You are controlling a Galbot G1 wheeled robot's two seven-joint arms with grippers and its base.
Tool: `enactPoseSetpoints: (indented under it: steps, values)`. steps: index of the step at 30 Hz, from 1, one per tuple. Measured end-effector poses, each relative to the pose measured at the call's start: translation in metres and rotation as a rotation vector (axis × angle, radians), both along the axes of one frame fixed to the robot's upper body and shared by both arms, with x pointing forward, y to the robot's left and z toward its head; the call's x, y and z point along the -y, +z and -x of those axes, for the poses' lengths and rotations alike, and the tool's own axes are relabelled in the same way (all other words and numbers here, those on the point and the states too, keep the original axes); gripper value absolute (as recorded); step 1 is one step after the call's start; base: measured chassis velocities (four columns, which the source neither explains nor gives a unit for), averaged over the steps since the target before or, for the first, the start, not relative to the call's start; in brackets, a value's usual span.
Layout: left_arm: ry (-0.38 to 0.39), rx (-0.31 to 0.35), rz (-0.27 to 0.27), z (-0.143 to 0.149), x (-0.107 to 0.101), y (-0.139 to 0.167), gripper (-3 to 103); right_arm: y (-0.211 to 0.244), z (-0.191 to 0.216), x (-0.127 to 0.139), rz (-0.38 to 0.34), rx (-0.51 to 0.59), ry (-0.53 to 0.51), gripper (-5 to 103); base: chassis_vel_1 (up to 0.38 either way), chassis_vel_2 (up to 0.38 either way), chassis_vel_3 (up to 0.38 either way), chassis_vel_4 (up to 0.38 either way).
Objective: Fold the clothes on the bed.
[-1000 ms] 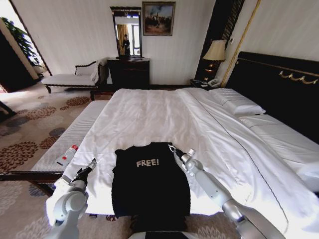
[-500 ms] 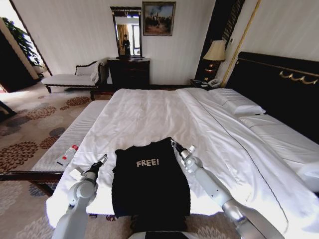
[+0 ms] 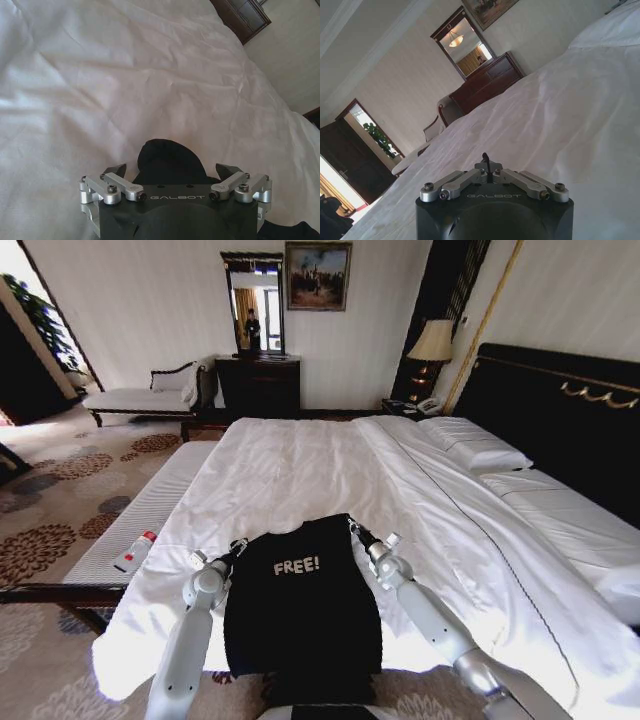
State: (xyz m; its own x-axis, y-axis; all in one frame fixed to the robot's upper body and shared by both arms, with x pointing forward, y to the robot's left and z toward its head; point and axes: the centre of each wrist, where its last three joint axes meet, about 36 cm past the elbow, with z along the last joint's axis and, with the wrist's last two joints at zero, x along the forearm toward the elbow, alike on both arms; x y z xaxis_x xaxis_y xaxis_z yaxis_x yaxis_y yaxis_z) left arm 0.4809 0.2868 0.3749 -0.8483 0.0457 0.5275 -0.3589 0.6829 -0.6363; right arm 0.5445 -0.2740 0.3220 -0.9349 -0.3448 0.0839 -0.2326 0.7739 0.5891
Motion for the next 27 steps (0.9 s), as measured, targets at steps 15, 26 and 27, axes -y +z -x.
enactPoseSetpoints:
  steps: [15,26,27]
  values:
    - [-0.002,-0.001,0.051,-0.025,-0.005,0.003,77,0.006,0.004,-0.004,0.017,0.015,0.02,0,0.0,0.0,0.0,0.0]
    - [0.003,-0.007,0.064,-0.027,-0.007,-0.002,39,0.005,0.005,-0.002,0.033,0.014,0.023,0,0.0,0.0,0.0,0.0]
    - [0.003,-0.007,0.064,-0.027,-0.007,-0.002,39,0.005,0.005,-0.002,0.033,0.014,0.023,0,0.0,0.0,0.0,0.0]
